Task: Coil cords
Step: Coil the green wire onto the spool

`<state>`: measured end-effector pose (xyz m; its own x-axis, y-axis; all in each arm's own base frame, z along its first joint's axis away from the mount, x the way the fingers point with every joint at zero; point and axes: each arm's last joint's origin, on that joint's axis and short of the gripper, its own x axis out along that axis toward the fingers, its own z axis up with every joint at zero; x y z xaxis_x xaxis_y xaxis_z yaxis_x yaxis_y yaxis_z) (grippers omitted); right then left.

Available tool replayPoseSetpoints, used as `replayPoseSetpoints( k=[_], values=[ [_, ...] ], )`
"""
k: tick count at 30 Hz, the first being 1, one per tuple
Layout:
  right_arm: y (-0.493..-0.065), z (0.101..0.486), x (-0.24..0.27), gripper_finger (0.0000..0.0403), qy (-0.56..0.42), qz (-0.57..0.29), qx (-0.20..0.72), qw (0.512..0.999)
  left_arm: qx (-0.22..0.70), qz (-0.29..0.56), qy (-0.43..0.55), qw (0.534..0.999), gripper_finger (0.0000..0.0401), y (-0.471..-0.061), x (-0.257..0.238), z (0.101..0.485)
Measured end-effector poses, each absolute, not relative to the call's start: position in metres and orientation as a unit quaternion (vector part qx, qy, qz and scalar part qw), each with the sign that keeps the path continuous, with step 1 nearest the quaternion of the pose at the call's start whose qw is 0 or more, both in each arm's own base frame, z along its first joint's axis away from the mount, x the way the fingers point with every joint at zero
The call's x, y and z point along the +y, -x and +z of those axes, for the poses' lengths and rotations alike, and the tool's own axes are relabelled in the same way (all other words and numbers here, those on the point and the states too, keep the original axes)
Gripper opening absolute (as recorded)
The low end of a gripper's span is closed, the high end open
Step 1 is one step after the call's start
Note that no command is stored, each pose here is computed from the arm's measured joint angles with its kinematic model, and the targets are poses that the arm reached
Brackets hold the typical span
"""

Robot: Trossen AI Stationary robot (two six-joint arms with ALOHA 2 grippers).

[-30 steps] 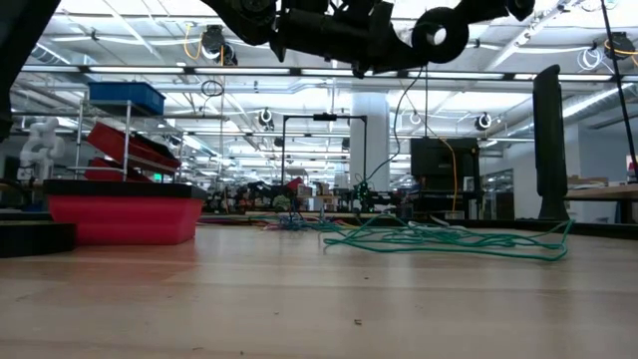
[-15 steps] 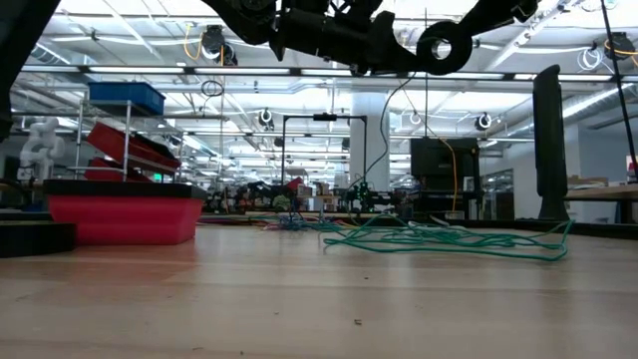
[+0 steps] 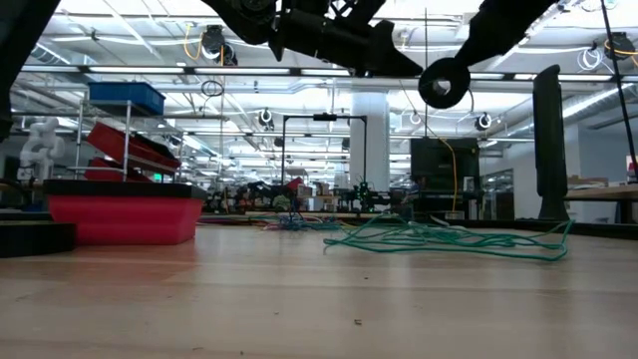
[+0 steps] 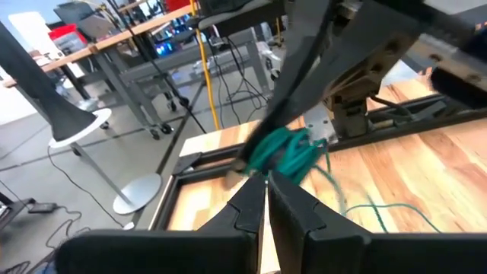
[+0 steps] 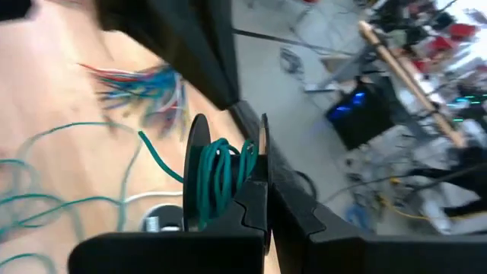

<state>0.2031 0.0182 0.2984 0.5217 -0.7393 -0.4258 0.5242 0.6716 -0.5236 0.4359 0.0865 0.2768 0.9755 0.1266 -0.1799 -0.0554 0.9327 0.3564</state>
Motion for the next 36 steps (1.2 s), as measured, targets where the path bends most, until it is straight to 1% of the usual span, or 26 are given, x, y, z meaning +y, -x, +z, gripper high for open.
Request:
replayPoseSetpoints(
  k=[8, 13, 15, 17, 19, 20, 22, 24, 26, 29, 32, 36],
  values=[
    [-0.214, 0.295, 0.012, 0.0, 0.187, -0.38, 0.327, 0.845, 0.12, 0.049, -0.175, 0.976, 0.0025, -0.435, 0.088, 0.273],
    [-0.21, 0.297, 0.016, 0.0, 0.18, -0.375, 0.321, 0.851, 0.193, 0.075, -0.198, 0.958, 0.0025, -0.428, 0.102, 0.261],
    [-0.206, 0.299, 0.018, 0.0, 0.175, -0.374, 0.314, 0.855, 0.227, 0.077, -0.193, 0.952, 0.0025, -0.423, 0.113, 0.255],
    [-0.202, 0.303, 0.019, 0.0, 0.167, -0.373, 0.305, 0.86, 0.252, 0.054, -0.171, 0.951, 0.0025, -0.416, 0.125, 0.248],
    [-0.196, 0.308, 0.019, 0.0, 0.156, -0.374, 0.291, 0.866, 0.26, 0.015, -0.129, 0.957, 0.0025, -0.408, 0.136, 0.235],
    [-0.194, 0.31, 0.019, 0.0, 0.149, -0.375, 0.284, 0.87, 0.257, -0.011, -0.107, 0.96, 0.0025, -0.403, 0.141, 0.229],
    [-0.189, 0.314, 0.018, 0.0, 0.136, -0.375, 0.272, 0.876, 0.219, -0.059, -0.062, 0.972, 0.0025, -0.395, 0.146, 0.216],
    [-0.184, 0.318, 0.017, 0.0, 0.123, -0.377, 0.261, 0.88, 0.167, -0.08, -0.037, 0.982, 0.0025, -0.39, 0.146, 0.205],
    [-0.181, 0.321, 0.016, 0.0, 0.116, -0.376, 0.252, 0.884, 0.122, -0.085, -0.031, 0.988, 0.0025, -0.389, 0.136, 0.194],
    [-0.18, 0.326, 0.016, 0.0, 0.117, -0.372, 0.238, 0.89, 0.065, -0.104, -0.05, 0.991, 0.0025, -0.397, 0.113, 0.184],
    [-0.181, 0.331, 0.016, 0.0, 0.123, -0.368, 0.225, 0.894, 0.047, -0.103, -0.062, 0.992, 0.0025, -0.415, 0.091, 0.177],
    [-0.182, 0.332, 0.017, 0.0, 0.13, -0.363, 0.221, 0.896, 0.051, -0.106, -0.06, 0.991, 0.0027, -0.437, 0.075, 0.165]
  ],
)
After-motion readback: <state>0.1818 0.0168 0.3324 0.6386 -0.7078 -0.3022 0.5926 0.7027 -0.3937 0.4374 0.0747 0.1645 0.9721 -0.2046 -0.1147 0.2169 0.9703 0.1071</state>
